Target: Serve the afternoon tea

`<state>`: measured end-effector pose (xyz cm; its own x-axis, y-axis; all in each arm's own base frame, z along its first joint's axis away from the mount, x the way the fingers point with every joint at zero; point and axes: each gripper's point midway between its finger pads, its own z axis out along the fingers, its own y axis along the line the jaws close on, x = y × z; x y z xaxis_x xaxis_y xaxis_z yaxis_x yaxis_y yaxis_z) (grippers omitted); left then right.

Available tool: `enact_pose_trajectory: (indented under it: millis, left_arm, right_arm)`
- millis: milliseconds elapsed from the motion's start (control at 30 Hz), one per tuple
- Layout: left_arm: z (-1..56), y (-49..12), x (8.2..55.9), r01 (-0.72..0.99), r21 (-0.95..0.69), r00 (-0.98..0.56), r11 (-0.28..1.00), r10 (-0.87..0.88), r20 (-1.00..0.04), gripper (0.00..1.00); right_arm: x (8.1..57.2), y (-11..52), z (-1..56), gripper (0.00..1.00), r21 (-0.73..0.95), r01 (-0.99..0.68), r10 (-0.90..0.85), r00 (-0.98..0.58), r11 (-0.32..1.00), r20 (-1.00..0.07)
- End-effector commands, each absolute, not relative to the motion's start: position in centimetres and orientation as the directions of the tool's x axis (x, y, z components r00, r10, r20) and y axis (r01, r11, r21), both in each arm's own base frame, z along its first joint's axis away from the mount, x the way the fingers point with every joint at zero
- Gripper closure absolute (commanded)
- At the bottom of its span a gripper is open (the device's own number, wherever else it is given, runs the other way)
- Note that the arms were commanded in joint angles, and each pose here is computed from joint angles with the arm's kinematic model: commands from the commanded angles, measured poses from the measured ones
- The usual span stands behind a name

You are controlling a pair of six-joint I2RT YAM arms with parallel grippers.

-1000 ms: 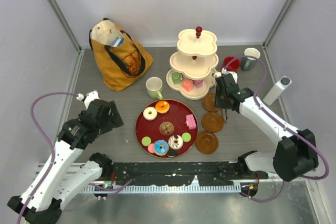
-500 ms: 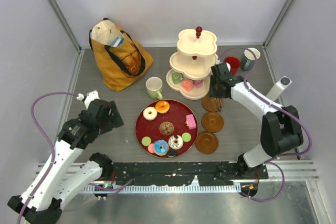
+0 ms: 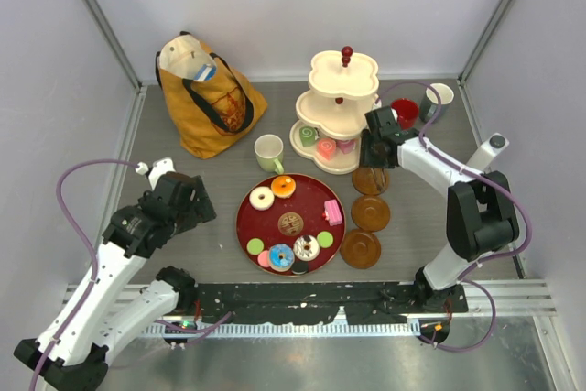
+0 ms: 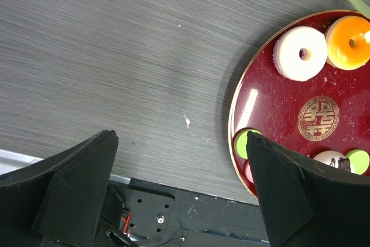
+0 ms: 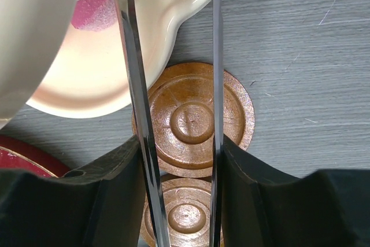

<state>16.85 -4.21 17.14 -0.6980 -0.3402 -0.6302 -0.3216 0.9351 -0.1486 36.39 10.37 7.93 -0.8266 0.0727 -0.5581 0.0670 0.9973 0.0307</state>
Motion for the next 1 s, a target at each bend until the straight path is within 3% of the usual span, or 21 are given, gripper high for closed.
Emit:
enact_pose_trajectory:
  millis: [0, 233, 500, 967]
  left_arm:
    - [17.2, -4.4, 17.2, -0.307, -0.148, -0.698, 0.94, -0.328, -0.636, 0.0]
    - [17.3, -4.4, 17.2, -0.306, -0.153, -0.695, 0.94, -0.33, -0.639, 0.01]
    - [17.3, -4.4, 17.2, -0.305, -0.152, -0.695, 0.94, -0.329, -0.639, 0.0]
    - [17.2, -4.3, 17.3, -0.309, -0.142, -0.701, 0.94, -0.326, -0.634, 0.0]
  right_arm:
    - [38.2, 11.0, 10.3, 0.48, 0.067, 0.052, 0.082, -0.779, 0.996, -0.621]
    - [37.6, 10.8, 10.4, 0.41, 0.064, 0.065, 0.09, -0.789, 0.996, -0.608]
    - [35.8, 10.0, 11.0, 0.41, 0.071, 0.091, 0.115, -0.783, 0.993, -0.611]
    - [26.4, 9.2, 10.9, 0.41, 0.187, 0.075, 0.171, -0.804, 0.979, -0.57]
